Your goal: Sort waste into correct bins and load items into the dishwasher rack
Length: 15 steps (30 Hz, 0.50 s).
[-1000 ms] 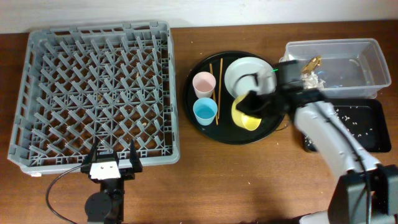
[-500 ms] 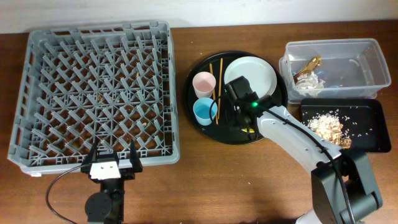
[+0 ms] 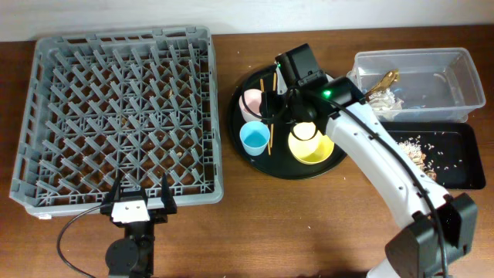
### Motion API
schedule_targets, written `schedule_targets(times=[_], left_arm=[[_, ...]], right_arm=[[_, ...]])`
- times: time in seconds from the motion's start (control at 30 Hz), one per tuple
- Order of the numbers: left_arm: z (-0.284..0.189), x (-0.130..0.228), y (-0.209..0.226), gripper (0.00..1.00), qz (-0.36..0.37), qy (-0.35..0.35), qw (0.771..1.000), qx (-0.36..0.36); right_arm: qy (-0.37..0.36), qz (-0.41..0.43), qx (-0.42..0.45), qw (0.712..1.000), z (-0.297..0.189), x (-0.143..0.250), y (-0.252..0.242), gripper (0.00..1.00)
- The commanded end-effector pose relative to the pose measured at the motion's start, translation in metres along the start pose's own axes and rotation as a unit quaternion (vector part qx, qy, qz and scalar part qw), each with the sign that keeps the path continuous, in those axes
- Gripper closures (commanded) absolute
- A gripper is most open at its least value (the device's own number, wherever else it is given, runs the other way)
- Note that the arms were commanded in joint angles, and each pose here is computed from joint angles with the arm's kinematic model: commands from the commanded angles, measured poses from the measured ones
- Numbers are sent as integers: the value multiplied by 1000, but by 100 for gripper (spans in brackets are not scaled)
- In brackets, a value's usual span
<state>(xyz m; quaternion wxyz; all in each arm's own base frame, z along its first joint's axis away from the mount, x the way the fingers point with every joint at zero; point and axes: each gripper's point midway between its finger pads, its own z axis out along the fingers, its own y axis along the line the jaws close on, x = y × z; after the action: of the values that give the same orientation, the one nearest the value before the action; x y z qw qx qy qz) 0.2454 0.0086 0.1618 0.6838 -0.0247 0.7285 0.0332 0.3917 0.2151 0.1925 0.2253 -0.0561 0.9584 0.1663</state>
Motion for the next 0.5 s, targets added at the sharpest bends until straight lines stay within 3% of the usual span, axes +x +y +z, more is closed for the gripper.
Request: schedule_targets(times=[0.0,0.3,0.47], left_arm=[[0,2,0,1,8,1,1000,1],[0,-4,2,1,7,-12,1000,-4],[-7,-59,-11,1,13,-101,994,33]], right_arm=[[32,29,2,999,22,11,-1,49],[58,33,0,998,23,22,-2,48],[34,29,-30,999,-2,12,11,44]])
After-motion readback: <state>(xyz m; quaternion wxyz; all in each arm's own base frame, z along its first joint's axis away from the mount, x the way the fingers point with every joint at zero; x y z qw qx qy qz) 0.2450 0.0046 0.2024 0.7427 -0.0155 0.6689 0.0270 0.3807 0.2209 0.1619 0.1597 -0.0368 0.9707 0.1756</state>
